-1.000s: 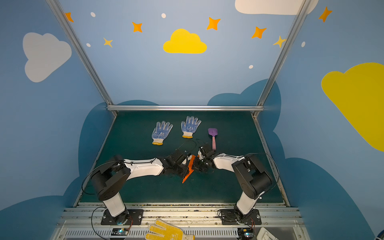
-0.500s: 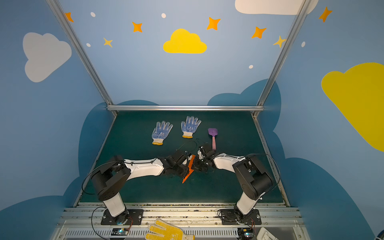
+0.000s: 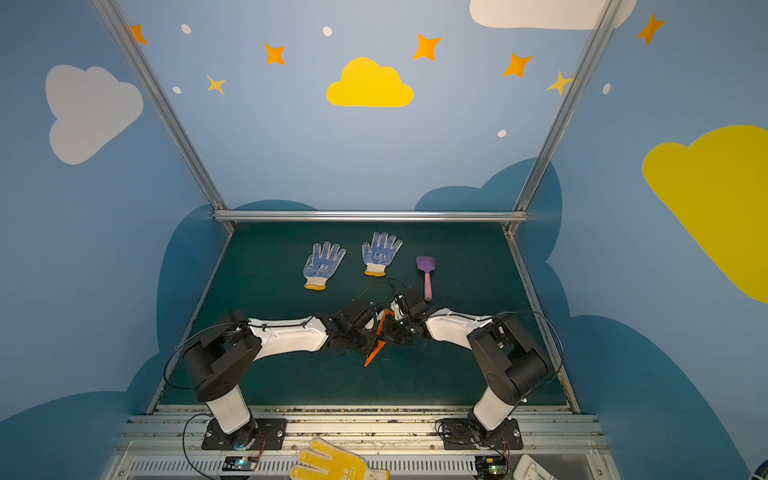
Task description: Fold a paper plane with a square sheet of paper (fold left side to right side)
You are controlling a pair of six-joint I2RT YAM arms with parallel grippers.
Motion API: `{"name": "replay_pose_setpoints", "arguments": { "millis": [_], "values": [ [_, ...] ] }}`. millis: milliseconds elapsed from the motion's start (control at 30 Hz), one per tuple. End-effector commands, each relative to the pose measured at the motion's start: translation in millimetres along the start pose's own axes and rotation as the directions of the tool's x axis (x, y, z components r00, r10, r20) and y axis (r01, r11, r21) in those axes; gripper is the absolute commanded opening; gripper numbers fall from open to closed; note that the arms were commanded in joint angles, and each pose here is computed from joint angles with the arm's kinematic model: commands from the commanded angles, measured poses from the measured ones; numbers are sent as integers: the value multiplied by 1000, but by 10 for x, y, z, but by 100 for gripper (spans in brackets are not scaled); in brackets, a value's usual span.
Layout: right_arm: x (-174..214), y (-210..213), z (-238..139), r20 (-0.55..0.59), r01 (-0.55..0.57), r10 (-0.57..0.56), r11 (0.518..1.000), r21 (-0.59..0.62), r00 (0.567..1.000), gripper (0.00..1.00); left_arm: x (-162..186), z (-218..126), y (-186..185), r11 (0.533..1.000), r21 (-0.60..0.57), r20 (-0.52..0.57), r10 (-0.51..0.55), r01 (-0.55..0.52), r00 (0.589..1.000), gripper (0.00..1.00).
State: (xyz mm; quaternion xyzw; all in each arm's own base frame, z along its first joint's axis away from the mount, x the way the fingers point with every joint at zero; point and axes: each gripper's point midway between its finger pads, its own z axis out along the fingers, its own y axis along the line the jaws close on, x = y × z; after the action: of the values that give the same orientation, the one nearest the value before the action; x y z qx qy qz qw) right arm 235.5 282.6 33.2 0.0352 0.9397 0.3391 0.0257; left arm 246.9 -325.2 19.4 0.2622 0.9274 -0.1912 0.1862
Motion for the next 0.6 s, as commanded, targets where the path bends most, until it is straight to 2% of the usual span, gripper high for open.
{"name": "replay_pose_setpoints", "arguments": {
  "millis": [0, 433, 567],
  "values": [
    [62, -30, -29, -2, -7, 7, 1000, 10, 1000, 0, 414, 193, 189, 998, -67, -135, 3, -12, 991, 21],
    [139, -321, 115, -18, -66, 68, 994, 92, 998, 0, 384, 177, 177, 998, -63, -130, 3, -11, 991, 21],
    [176, -427, 120, -16, -93, 96, 987, 128, 995, 0, 272, 75, 131, 999, -24, -107, -34, 31, 994, 21]
  ]
}}
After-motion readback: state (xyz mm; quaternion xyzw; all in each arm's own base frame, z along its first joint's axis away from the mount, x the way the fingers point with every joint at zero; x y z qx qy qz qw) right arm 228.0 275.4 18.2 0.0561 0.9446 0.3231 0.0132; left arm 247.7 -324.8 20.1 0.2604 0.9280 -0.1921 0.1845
